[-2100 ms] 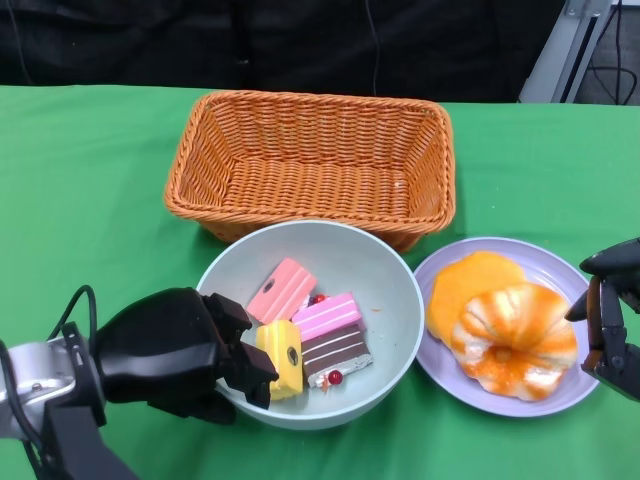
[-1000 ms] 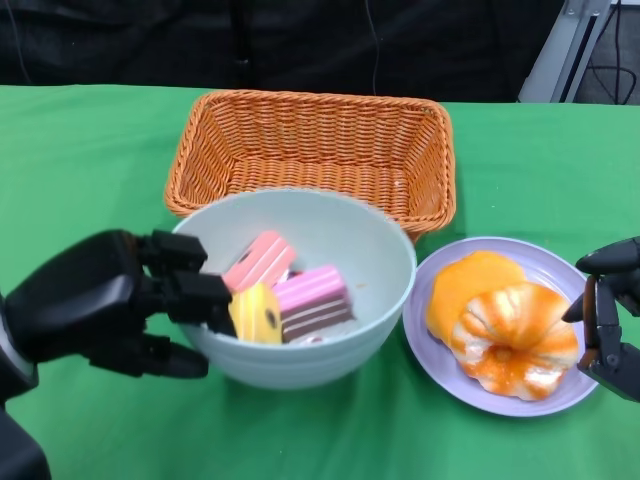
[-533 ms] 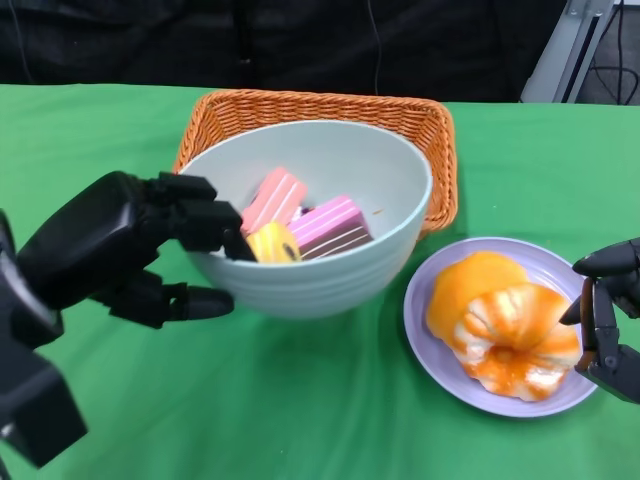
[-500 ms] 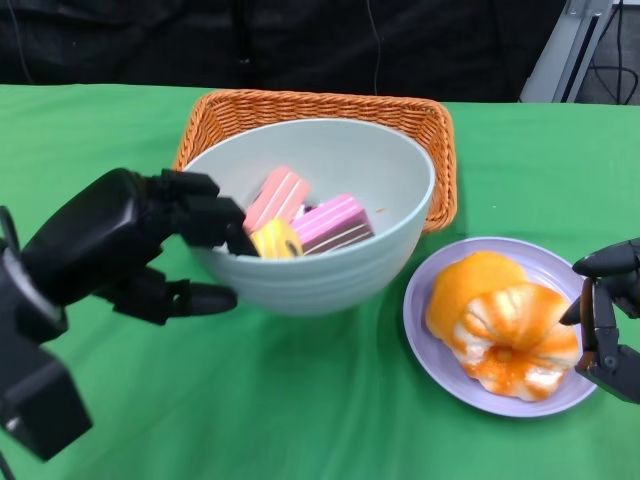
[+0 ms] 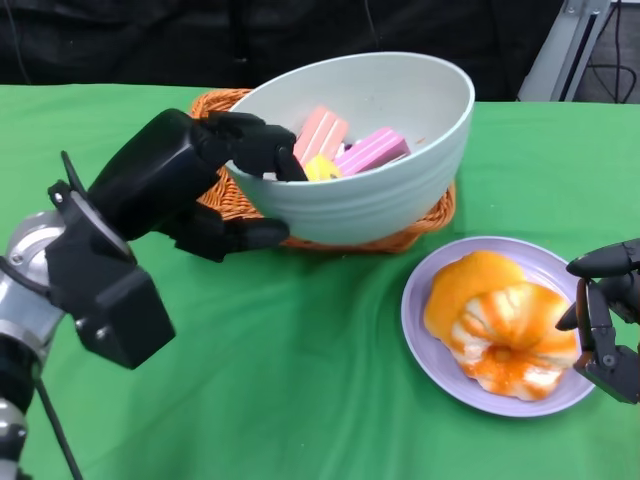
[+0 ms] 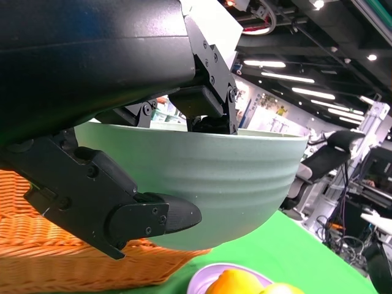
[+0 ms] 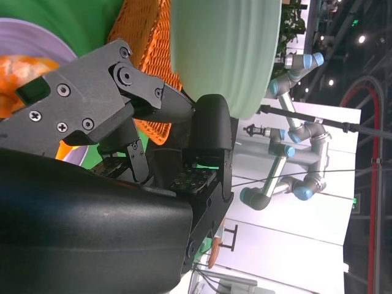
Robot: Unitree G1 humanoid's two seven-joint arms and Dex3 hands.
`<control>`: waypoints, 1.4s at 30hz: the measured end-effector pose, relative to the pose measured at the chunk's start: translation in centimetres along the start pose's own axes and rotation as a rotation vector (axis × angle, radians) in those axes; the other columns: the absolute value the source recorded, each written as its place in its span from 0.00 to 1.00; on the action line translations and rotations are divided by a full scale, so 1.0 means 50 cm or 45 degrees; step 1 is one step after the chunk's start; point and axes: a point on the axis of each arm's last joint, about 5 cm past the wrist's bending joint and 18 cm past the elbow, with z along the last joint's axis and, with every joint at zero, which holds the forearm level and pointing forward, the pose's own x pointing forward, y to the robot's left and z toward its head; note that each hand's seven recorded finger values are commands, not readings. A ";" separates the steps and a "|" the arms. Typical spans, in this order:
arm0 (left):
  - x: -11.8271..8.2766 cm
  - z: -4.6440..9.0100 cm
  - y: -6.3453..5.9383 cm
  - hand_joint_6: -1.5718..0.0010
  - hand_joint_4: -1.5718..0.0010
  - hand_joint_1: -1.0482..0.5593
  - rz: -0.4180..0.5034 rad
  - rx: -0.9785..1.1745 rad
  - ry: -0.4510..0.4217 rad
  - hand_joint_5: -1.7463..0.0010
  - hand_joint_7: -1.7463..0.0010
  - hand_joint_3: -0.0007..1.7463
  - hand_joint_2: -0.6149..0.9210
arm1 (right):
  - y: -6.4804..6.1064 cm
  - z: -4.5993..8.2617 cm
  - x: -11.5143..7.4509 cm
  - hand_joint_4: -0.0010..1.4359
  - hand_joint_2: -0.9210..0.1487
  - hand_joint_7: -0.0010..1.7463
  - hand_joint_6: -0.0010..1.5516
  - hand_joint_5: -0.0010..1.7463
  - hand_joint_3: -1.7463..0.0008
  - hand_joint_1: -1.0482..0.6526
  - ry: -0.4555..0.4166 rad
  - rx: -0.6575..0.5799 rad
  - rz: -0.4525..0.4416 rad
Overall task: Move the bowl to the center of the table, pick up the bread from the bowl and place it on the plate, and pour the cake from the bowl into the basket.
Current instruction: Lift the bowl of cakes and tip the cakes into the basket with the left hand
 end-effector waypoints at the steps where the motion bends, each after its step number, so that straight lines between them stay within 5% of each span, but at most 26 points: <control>1: 0.008 -0.002 -0.005 0.58 0.56 0.55 0.003 -0.011 0.017 0.02 0.22 0.54 0.82 | 0.000 -0.001 -0.001 0.47 0.23 0.73 0.41 0.93 0.53 0.55 0.006 0.001 0.001; 19: 0.126 -0.002 -0.074 0.57 0.51 0.55 0.147 -0.183 0.218 0.09 0.22 0.51 0.85 | 0.003 -0.011 -0.006 0.47 0.24 0.71 0.41 0.90 0.54 0.56 0.031 -0.002 0.015; 24: 0.139 0.002 -0.098 0.60 0.51 0.54 0.197 -0.287 0.287 0.01 0.16 0.49 0.89 | 0.003 -0.015 -0.008 0.47 0.24 0.71 0.42 0.89 0.54 0.57 0.021 -0.030 0.026; 28: 0.152 0.002 -0.112 0.62 0.47 0.51 0.280 -0.485 0.390 0.00 0.08 0.46 0.90 | 0.003 -0.016 -0.008 0.48 0.24 0.71 0.42 0.89 0.54 0.58 0.013 -0.039 0.026; 40: 0.200 0.013 -0.125 0.61 0.56 0.46 0.433 -1.045 0.494 0.00 0.10 0.44 0.88 | 0.004 -0.022 -0.010 0.46 0.26 0.73 0.41 0.91 0.51 0.60 0.032 -0.045 0.032; 42: 0.201 0.011 -0.126 0.59 0.53 0.47 0.454 -1.147 0.513 0.00 0.11 0.54 0.83 | 0.005 -0.025 -0.010 0.46 0.27 0.73 0.41 0.91 0.50 0.59 0.036 -0.045 0.033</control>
